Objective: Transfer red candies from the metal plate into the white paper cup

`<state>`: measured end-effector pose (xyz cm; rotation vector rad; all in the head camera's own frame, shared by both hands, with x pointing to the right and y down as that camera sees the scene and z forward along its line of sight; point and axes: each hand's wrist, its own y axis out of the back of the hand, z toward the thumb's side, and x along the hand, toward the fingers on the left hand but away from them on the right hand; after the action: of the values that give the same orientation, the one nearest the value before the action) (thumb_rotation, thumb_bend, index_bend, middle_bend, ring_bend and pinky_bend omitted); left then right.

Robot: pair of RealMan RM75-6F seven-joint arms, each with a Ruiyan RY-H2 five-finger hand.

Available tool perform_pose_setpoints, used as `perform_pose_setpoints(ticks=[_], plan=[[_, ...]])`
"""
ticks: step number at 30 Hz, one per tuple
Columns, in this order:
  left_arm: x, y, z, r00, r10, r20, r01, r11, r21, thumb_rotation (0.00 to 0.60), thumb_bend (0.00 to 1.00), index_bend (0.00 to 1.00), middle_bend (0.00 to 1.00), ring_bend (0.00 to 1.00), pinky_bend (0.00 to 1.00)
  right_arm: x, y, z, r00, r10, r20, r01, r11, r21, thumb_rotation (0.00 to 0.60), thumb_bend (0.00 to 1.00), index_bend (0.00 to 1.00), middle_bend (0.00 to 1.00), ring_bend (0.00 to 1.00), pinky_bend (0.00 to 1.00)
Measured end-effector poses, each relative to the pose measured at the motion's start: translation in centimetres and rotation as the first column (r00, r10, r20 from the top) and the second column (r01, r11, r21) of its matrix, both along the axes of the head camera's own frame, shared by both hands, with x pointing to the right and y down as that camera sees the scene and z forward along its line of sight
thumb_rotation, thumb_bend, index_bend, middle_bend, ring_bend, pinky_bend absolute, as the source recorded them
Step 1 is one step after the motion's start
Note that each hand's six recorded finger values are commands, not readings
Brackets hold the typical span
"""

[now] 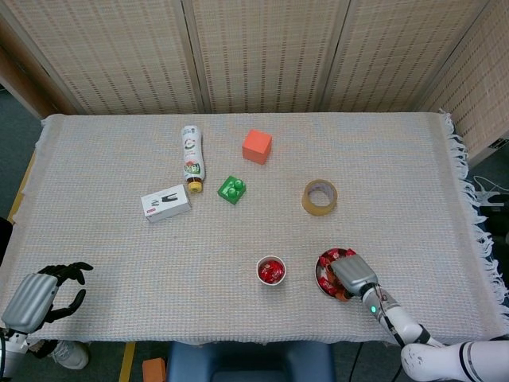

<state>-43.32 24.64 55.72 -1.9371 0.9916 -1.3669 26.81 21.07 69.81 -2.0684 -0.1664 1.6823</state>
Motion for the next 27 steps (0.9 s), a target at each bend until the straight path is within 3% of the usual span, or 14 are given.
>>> perform_pose_setpoints(ticks=[16,27], plan=[[0.04,0.02,-0.02,1.000,0.003,-0.001,-0.003,1.000,0.000,0.600,0.43,0.30,0.48,0.41,0.41,0.08,0.12,0.33,1.000,-0.003,0.011,0.003,1.000,0.022,0.600,0.28,0.60,0.90,0.79,1.00],[0.05,0.02,0.05,1.000,0.003,-0.001,-0.003,1.000,-0.002,0.600,0.43,0.30,0.48,0.41,0.41,0.37,-0.25,-0.34,1.000,0.006,0.006,-0.006,0.999,0.035,0.600,0.29,0.62,0.90,0.79,1.00]])
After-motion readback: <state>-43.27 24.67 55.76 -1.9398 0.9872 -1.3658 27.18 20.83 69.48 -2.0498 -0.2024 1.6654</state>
